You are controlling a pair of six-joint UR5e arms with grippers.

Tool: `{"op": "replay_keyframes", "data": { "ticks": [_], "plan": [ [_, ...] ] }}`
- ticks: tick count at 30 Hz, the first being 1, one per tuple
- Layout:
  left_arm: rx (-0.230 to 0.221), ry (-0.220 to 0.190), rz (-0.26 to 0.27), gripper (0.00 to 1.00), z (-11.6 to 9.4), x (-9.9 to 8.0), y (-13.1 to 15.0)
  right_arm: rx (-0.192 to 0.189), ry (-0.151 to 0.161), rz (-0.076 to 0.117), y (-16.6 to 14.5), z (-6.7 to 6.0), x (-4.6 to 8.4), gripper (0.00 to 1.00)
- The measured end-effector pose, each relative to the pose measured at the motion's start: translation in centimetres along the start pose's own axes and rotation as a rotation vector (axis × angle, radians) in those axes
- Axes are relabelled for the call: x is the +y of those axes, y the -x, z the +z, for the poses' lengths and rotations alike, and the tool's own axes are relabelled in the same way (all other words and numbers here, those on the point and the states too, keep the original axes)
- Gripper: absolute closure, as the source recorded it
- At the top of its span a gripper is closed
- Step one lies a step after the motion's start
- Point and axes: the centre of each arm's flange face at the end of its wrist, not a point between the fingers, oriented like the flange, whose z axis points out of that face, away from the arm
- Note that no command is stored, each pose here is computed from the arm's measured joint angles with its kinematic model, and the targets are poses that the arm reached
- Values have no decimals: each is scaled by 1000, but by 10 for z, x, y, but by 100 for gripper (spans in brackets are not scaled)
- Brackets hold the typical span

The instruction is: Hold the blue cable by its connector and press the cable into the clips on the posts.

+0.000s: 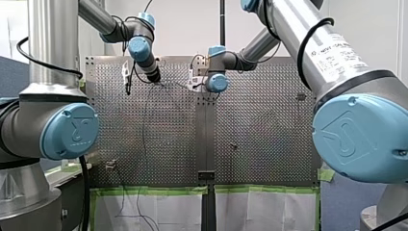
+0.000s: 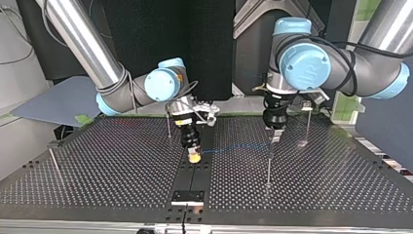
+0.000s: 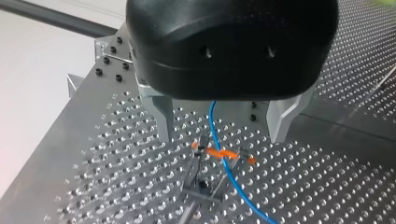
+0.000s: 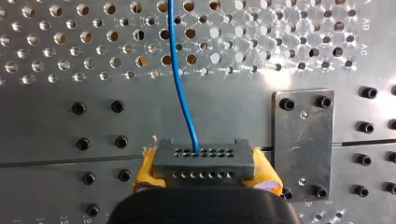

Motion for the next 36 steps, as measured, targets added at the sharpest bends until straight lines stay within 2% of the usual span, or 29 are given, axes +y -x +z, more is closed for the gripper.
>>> {"op": "replay_keyframes", "data": {
  "ticks": [21, 30, 36],
  "plan": [
    [-24, -23, 4, 2, -2, -10, 0, -5, -2, 0, 1, -1, -1, 100],
    [-75, -38, 50, 2, 2, -15, 4, -8, 0, -1, 1, -1, 0, 100],
    [-109, -18, 95, 2, 6, -14, 7, -8, 5, -1, 1, 0, 4, 100]
  ]
}}
